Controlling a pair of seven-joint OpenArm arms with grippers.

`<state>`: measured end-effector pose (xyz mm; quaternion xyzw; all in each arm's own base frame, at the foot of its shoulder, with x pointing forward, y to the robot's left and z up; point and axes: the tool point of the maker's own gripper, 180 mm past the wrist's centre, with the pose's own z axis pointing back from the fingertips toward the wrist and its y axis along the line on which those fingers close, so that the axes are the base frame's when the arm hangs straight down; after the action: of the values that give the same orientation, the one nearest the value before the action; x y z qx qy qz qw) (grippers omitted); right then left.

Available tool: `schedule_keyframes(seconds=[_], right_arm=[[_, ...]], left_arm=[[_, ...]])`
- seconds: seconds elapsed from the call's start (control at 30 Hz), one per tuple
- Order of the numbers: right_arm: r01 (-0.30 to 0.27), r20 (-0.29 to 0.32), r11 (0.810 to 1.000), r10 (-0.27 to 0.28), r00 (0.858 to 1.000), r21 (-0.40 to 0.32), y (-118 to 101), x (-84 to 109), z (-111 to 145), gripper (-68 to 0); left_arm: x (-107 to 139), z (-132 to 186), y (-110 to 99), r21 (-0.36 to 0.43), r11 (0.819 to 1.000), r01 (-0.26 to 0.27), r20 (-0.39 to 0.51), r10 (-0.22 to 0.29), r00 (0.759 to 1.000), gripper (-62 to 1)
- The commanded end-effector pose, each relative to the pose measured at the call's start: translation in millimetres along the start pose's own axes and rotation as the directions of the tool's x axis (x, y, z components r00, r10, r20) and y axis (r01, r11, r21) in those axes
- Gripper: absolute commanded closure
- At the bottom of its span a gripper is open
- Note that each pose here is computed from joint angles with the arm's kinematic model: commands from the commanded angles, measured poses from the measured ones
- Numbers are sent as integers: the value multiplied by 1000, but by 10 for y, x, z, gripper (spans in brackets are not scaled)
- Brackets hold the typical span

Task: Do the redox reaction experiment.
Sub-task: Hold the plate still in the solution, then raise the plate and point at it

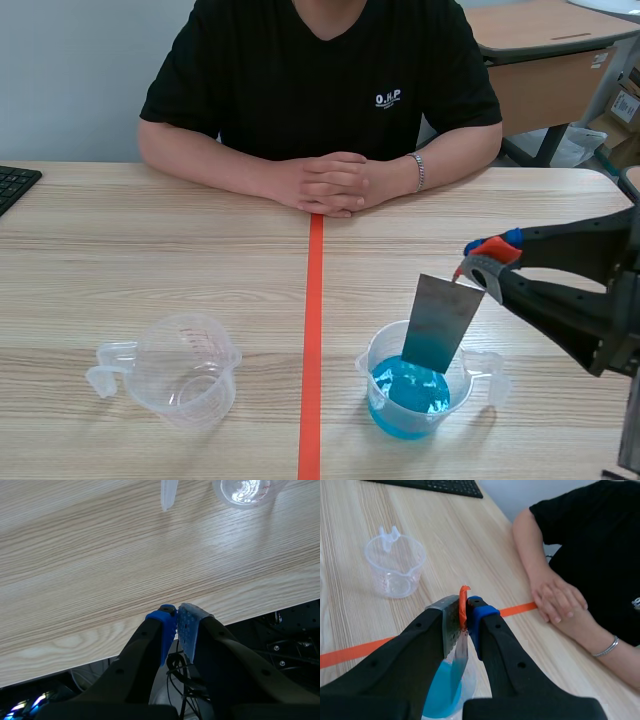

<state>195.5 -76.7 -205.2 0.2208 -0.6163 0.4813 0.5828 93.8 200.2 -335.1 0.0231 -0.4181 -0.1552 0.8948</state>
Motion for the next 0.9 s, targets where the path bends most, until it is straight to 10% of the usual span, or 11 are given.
schedule_keyframes(seconds=[0.0,0.87], right_arm=[[-11,50,1000,11,999,0,-21,155,-3,-15],[-60,120,998,61,991,-15,-1,771,21,-15]], left_arm=[[74,-5,-19,-3,1000,-7,23,7,1000,-57],[75,-6,-18,-4,1000,-5,23,5,1000,-57]])
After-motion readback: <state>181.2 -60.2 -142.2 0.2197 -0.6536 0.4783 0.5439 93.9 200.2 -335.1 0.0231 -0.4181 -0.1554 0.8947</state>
